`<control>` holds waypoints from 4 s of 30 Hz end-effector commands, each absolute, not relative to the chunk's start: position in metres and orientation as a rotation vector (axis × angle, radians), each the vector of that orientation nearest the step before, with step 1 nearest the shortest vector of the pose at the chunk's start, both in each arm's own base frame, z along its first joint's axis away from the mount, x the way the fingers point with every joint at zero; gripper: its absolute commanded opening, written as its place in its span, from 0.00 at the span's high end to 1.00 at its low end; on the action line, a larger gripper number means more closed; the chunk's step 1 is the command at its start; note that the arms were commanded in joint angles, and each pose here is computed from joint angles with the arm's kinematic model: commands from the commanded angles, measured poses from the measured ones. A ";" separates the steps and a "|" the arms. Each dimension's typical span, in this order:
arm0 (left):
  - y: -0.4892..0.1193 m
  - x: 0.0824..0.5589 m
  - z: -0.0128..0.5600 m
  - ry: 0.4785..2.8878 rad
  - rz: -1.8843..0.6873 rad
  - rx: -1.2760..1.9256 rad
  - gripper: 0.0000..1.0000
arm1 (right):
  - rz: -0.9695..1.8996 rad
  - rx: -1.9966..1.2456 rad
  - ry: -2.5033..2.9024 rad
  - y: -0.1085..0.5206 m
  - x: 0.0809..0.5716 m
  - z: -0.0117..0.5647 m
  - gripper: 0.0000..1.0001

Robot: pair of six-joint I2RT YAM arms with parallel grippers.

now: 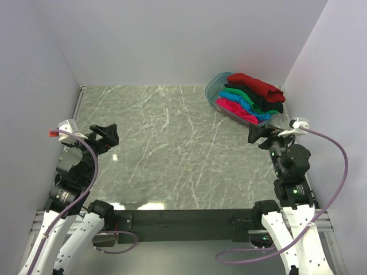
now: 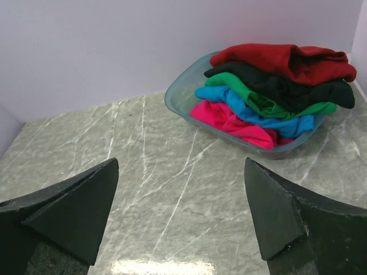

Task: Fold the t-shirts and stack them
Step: Move the right arm to the pile, then grab crumpled tshirt from bin with the right arm, then move the tshirt to the center of the board

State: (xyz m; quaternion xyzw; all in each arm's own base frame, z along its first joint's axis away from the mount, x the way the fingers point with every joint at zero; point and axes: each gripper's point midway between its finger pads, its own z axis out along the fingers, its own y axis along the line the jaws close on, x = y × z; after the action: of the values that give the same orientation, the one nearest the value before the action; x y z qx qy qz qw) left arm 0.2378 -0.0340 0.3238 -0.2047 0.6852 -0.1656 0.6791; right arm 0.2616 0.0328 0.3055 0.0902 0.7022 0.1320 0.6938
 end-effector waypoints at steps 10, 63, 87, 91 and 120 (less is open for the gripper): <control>-0.041 0.249 0.327 1.558 -0.377 -0.447 0.01 | 0.241 0.255 1.545 0.020 0.263 0.305 0.04; -0.045 0.253 0.310 1.630 -0.363 -0.439 0.01 | 0.055 0.573 1.940 -0.073 0.559 0.231 0.37; -0.051 0.259 0.305 1.634 -0.380 -0.433 0.02 | 0.308 0.074 1.263 0.071 0.395 0.533 1.00; -0.052 0.258 0.304 1.638 -0.387 -0.426 0.02 | 0.508 -0.052 1.318 0.123 0.369 0.521 1.00; -0.271 0.286 0.215 1.890 -0.728 0.053 0.13 | 0.326 0.127 2.168 0.171 0.301 0.152 0.23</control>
State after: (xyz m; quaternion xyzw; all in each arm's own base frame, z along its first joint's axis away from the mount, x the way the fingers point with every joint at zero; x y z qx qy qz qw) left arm 0.2735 -0.2390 0.1785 0.0211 0.8311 -0.2567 0.4929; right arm 0.2977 0.1851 0.1362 0.0148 0.8952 0.1415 0.4224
